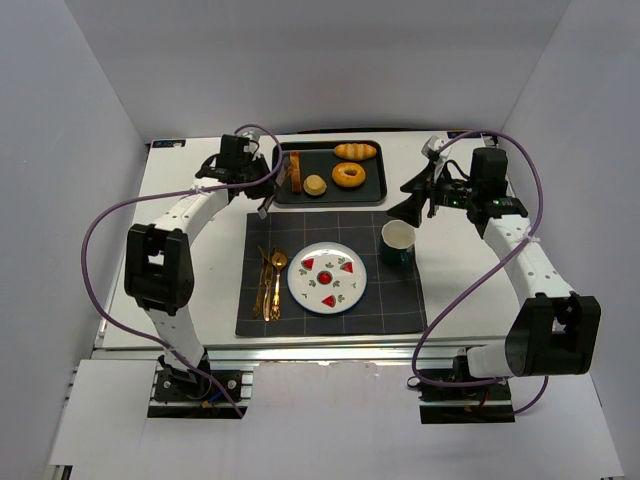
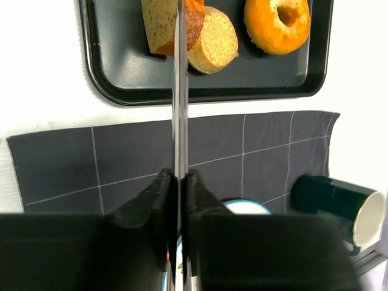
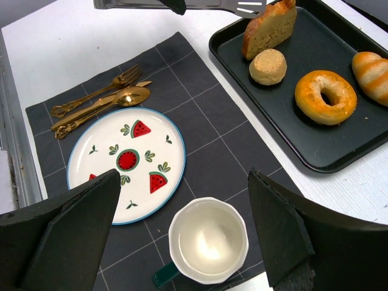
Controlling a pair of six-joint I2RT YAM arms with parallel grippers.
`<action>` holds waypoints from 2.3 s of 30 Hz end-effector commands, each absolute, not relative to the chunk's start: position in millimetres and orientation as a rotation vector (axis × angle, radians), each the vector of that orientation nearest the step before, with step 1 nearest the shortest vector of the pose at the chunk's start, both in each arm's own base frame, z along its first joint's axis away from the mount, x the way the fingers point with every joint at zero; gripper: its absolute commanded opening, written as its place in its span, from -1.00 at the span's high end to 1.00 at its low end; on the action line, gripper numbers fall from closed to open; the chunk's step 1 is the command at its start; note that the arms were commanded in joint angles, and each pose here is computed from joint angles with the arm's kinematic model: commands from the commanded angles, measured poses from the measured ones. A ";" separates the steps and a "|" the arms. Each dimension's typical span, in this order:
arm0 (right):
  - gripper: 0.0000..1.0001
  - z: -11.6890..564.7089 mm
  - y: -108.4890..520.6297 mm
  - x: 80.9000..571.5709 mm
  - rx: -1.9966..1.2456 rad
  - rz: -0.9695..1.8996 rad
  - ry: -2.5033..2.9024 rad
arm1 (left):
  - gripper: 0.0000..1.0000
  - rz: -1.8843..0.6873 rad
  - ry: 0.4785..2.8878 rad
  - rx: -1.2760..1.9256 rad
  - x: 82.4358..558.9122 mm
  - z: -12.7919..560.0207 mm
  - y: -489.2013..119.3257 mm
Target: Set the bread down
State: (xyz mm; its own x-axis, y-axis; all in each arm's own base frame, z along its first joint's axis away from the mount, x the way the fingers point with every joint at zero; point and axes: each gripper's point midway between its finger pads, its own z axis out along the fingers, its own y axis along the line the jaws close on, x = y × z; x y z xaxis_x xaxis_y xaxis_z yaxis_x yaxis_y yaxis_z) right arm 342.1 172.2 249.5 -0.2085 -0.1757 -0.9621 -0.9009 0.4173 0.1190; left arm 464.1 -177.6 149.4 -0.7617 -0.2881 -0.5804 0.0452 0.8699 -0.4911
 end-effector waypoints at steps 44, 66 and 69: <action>-0.79 279.6 169.7 352.2 -0.982 0.870 1.605 | 1.00 -0.591 2.441 0.359 152.3 186.5 -257.9; -0.79 273.8 169.0 341.9 -0.979 0.879 1.619 | 1.00 -0.325 2.291 0.287 172.4 214.4 -233.7; -0.79 273.6 169.1 342.1 -0.979 0.879 1.618 | 1.00 -0.293 2.306 0.330 171.8 207.5 -233.8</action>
State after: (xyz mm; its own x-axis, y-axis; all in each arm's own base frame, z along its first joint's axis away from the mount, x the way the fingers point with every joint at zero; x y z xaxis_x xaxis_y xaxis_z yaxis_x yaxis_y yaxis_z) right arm 348.4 169.9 266.1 -0.1962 -0.1780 -0.9643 -0.9022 0.4180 0.1064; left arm 162.8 -239.9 190.5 -0.7123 0.1507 -0.6855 0.3355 0.9310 -0.1439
